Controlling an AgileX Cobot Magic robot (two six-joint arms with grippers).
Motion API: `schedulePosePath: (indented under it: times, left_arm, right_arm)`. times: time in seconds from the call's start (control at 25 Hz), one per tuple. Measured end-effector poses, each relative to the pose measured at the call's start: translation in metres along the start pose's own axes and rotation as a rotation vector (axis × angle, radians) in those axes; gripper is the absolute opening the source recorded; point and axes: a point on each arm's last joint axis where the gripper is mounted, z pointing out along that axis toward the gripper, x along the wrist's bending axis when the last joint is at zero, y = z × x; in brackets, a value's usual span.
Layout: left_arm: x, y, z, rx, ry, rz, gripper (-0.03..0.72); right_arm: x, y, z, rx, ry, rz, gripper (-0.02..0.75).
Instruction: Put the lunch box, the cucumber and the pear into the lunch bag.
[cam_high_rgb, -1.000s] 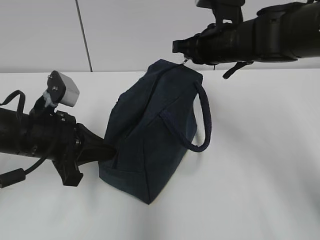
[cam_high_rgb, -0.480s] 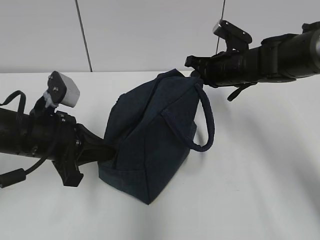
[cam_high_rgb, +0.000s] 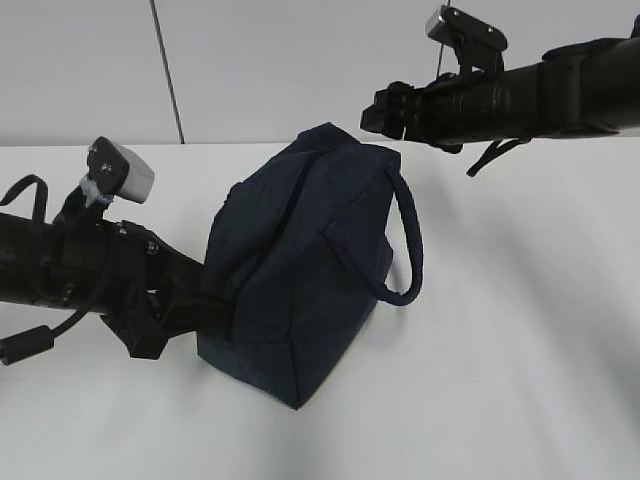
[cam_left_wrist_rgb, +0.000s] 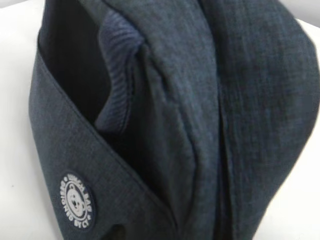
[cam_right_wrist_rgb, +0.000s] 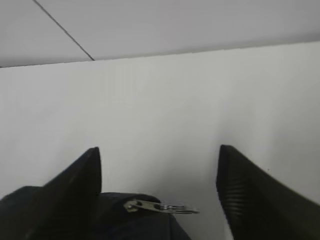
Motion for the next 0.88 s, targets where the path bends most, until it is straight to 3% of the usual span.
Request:
schedulePosePath:
  times: [0.24,0.4,0.52,0.64,0.88]
  left_arm:
    - [-0.01,0.014,-0.026,0.022,0.071,0.007,0.439]
    - [-0.014,0.016,-0.051,0.088,0.213,-0.101,0.44]
    - [-0.022,0.019,-0.07,0.102,0.279,-0.19,0.424]
    - [-0.034,0.019,-0.091,0.133,0.331,-0.247,0.393]
    - [-0.069,0.021,-0.14,0.08,0.429,-0.353,0.375]
  right_arm:
    - [0.026,0.032,-0.042,-0.043,0.03,-0.225,0.546]
    - [0.044,0.039,-0.076,0.03,0.051,-0.287,0.536]
    - [0.048,0.032,-0.097,0.193,0.015,-0.287,0.536]
    - [0.041,0.019,-0.115,0.381,-0.103,-0.28,0.526]
    - [0.049,-0.004,-0.172,0.396,-0.176,-0.22,0.491]
